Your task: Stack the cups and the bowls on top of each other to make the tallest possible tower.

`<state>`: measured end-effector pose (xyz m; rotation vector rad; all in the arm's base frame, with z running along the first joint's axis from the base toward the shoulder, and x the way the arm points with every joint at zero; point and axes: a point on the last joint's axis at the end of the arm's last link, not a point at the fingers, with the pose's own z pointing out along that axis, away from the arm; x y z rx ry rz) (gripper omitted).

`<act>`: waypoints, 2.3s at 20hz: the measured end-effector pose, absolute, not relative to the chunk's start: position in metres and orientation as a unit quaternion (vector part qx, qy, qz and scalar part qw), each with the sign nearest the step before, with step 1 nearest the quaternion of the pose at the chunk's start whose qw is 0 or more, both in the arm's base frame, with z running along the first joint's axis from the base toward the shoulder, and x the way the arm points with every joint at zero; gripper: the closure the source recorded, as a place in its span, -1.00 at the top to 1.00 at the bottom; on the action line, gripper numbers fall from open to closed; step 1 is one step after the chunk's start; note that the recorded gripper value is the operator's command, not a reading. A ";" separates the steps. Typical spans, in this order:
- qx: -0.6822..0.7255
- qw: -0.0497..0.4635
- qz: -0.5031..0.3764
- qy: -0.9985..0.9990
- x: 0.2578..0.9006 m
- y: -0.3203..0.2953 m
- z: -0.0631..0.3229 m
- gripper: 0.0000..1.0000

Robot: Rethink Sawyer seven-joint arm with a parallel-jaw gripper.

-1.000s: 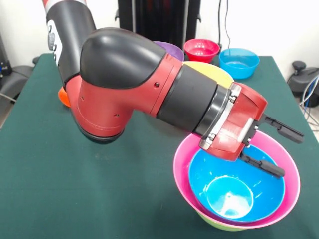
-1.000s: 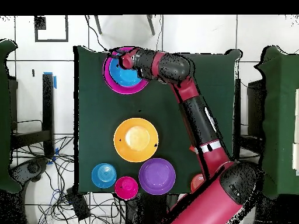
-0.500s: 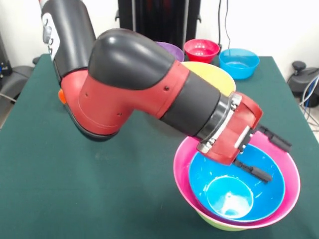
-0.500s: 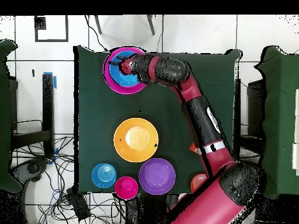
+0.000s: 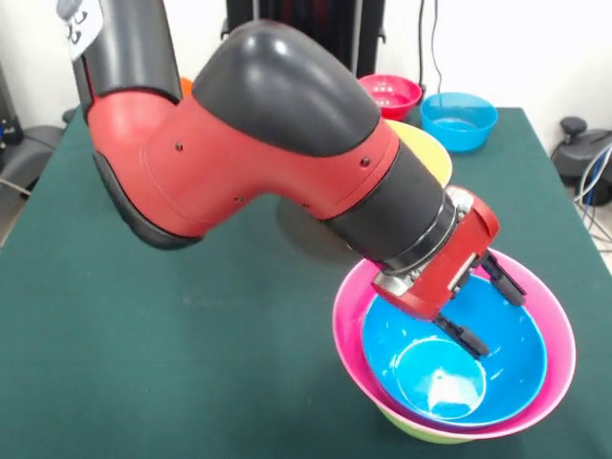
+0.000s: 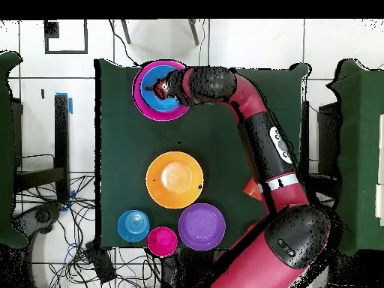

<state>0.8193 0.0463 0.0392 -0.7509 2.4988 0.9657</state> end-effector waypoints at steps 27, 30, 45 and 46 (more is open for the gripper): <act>-0.260 -0.018 0.196 0.945 0.794 0.006 0.260 1.00; -0.263 -0.033 0.137 0.954 0.788 -0.009 0.264 1.00; -0.223 -0.051 -0.064 0.971 0.763 -0.100 0.248 1.00; -0.219 -0.049 -0.069 0.972 0.762 -0.103 0.245 1.00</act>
